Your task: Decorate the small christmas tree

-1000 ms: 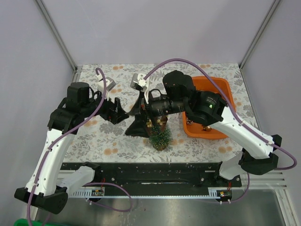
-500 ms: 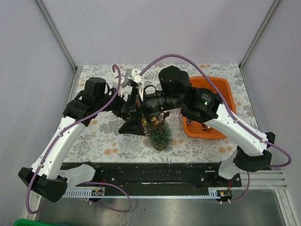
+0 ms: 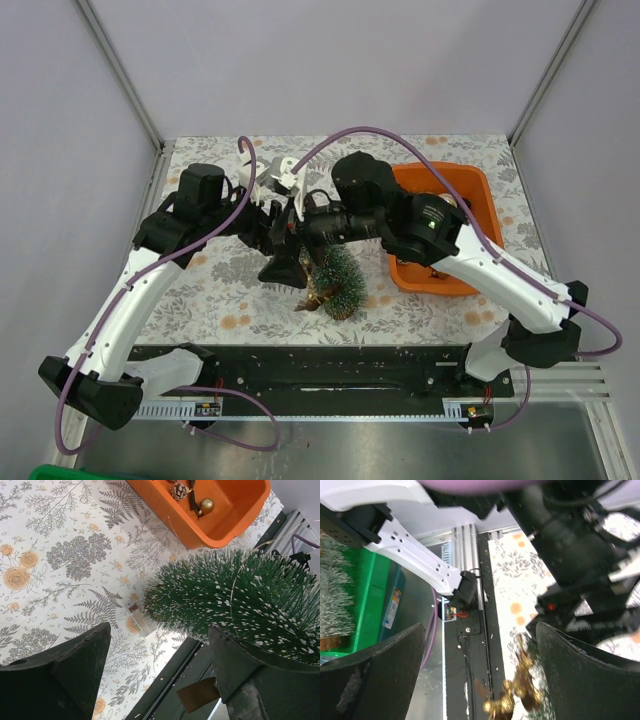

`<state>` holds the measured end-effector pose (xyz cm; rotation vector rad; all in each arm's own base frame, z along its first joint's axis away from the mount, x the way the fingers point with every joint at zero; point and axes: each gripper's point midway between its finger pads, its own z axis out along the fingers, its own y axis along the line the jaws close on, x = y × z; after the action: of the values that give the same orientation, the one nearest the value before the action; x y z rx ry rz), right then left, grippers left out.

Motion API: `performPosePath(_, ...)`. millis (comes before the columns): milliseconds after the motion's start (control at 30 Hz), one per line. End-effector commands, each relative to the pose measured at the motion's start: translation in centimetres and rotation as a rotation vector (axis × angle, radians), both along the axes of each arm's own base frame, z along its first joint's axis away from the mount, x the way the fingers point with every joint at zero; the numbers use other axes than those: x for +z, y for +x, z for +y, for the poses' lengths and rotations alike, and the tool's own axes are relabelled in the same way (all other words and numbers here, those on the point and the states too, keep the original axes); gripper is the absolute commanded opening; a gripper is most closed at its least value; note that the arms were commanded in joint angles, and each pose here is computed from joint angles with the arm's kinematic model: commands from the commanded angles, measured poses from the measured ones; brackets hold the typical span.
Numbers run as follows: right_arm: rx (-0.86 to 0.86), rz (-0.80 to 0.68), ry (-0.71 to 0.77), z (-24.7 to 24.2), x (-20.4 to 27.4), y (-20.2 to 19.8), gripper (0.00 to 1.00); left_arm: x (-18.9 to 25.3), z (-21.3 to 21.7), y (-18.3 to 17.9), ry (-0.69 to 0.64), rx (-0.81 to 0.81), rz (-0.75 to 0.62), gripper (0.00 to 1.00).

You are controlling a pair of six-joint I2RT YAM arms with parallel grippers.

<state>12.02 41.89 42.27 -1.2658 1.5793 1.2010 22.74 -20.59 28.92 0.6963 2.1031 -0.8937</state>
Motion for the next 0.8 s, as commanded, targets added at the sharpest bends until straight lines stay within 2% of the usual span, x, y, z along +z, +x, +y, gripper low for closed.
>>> performPosePath(0,-0.101,-0.075,0.087,-3.6,2.9,0.4,0.99,1.3,0.1,0.9,-0.014,0.023,-0.087,0.82)
performPosePath(267,-0.194,-0.061,0.098,-7.3,2.2,0.4,0.99,1.1,0.3,1.5,0.003,0.049,-0.088,0.79)
performPosePath(533,-0.266,-0.071,0.077,-8.5,1.4,1.8,0.99,1.2,1.8,2.3,0.020,0.119,-0.102,0.79)
performPosePath(667,-0.346,-0.095,0.068,-10.1,1.4,3.3,0.99,1.0,3.8,3.8,0.080,0.235,-0.123,0.94)
performPosePath(767,-0.387,-0.110,0.095,-11.3,2.4,3.6,0.99,1.2,5.4,4.8,0.119,0.312,-0.141,0.99)
